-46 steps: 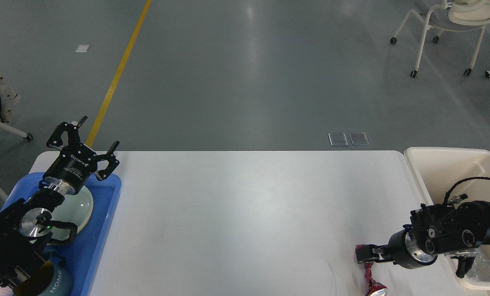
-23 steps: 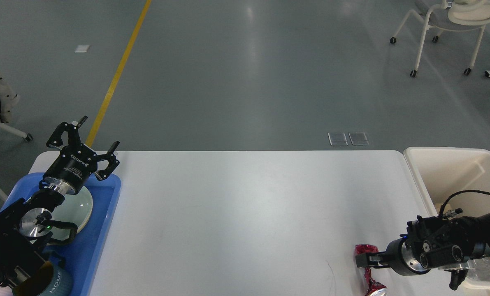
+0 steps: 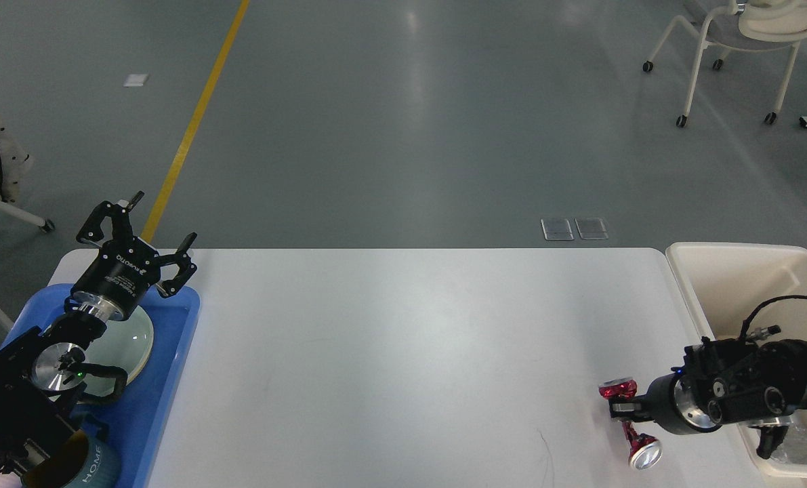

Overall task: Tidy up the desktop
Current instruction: 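Lower the right gripper and grasp the red wrapper, then lift the red wrapper and drop it into the white bin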

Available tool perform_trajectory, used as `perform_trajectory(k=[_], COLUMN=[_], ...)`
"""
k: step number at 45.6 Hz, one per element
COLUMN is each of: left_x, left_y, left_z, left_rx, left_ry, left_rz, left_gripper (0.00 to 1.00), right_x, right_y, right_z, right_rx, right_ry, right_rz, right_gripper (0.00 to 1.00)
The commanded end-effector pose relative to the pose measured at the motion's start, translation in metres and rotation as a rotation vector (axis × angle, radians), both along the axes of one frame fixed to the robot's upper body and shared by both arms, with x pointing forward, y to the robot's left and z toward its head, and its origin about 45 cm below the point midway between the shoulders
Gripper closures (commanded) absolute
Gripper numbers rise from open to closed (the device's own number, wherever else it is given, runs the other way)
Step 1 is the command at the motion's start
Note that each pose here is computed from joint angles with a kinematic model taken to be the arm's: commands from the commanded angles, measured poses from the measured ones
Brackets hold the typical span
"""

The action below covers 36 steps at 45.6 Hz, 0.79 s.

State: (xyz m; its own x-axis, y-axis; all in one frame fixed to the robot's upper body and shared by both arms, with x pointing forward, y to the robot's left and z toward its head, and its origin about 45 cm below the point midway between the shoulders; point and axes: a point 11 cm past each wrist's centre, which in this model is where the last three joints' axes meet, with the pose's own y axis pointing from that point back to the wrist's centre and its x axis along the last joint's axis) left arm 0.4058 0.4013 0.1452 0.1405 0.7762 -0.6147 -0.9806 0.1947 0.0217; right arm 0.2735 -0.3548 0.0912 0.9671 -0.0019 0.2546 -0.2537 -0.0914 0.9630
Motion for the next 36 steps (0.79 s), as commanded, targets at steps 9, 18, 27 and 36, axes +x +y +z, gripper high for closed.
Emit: perform_trajectory(k=[9,18,27,36], left_x=[0.000,0.000,0.000,0.000], left_y=[0.000,0.000,0.000,0.000], left_z=[0.000,0.000,0.000,0.000], left_rx=[0.000,0.000,0.001,0.000], left_ry=[0.000,0.000,0.001,-0.001], left_rz=[0.000,0.000,0.001,0.001], left_gripper=[0.00,0.00,0.00,0.00], right_x=[0.061,0.055,0.060,0.095], right_y=[-0.009,0.034,0.006,-0.119], right_z=[0.232,0.387,0.388,0.321], right_rx=[0.052,0.131,0.008,-0.276], right_ry=[-0.069,-0.133,-0.168,-0.261], right_rz=[0.006,0.156,0.150,0.038], right_gripper=[1.00,1.00,1.00,1.00])
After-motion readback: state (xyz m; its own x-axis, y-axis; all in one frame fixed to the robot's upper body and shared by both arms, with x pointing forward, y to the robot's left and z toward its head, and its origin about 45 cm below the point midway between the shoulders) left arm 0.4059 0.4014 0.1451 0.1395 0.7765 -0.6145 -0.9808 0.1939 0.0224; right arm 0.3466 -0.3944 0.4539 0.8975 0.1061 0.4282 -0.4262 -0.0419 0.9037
